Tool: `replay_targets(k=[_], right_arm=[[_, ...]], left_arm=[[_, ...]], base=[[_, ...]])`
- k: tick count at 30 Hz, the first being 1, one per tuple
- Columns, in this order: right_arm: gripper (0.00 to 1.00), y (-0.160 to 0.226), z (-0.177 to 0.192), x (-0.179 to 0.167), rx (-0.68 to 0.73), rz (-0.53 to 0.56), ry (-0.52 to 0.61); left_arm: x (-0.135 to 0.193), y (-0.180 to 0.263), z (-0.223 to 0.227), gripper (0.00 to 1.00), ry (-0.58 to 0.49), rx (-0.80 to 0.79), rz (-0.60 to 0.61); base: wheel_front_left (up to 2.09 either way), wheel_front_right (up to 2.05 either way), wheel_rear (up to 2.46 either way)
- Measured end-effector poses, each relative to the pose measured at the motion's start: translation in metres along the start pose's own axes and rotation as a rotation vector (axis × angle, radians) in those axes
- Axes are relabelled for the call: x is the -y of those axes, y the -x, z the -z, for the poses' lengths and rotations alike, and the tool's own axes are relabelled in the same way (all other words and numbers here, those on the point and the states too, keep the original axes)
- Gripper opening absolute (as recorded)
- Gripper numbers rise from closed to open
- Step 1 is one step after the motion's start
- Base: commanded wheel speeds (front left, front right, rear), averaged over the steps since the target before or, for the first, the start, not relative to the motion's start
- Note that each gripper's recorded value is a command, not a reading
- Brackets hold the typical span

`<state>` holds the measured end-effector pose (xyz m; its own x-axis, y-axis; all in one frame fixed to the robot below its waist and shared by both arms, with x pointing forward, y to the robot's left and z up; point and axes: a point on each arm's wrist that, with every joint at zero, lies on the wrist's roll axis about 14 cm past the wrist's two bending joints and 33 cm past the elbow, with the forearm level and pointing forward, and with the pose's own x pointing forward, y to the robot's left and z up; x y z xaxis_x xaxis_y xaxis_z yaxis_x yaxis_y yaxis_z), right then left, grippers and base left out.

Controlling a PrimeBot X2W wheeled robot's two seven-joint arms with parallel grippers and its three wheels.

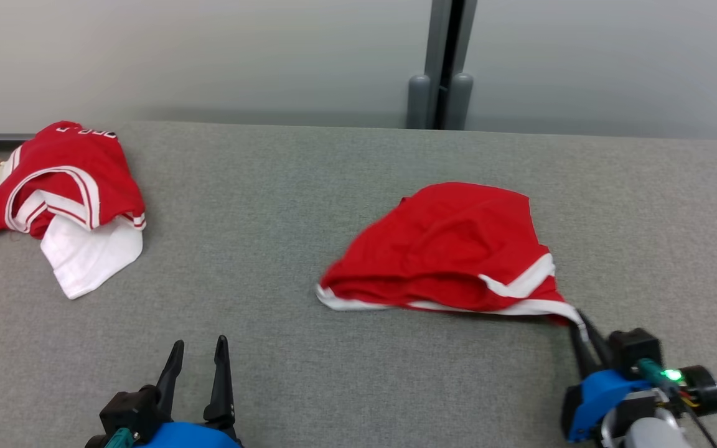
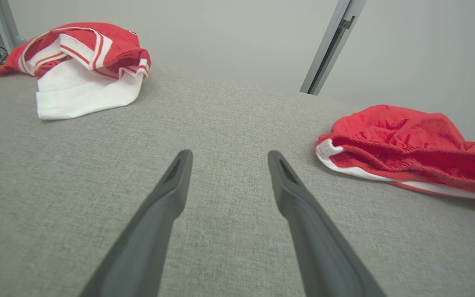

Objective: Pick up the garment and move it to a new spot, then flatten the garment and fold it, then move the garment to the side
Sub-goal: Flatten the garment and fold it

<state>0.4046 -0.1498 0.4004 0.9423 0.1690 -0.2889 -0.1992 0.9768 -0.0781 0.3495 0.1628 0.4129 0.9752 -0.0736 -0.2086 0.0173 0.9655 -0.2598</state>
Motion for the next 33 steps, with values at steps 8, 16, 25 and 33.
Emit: replay_targets(k=[8,16,25,33], right_arm=[[0.29,0.021,-0.003,0.050,0.029,0.155,0.012],[1.00,0.031,-0.018,0.056,0.093,0.181,-0.013],[1.00,0.047,-0.044,0.071,0.207,0.238,-0.095],[1.00,0.049,-0.051,0.057,0.236,0.198,-0.153]], left_arm=[[0.017,-0.008,-0.002,1.00,-0.007,0.002,0.054],[0.029,-0.012,-0.010,1.00,-0.013,0.026,0.094],[0.059,-0.014,-0.020,1.00,-0.015,0.058,0.186],[0.064,-0.010,-0.027,1.00,-0.006,0.082,0.199]], base=[[0.00,0.00,0.00],[0.00,0.00,0.00],[0.00,0.00,0.00],[0.00,0.00,0.00]])
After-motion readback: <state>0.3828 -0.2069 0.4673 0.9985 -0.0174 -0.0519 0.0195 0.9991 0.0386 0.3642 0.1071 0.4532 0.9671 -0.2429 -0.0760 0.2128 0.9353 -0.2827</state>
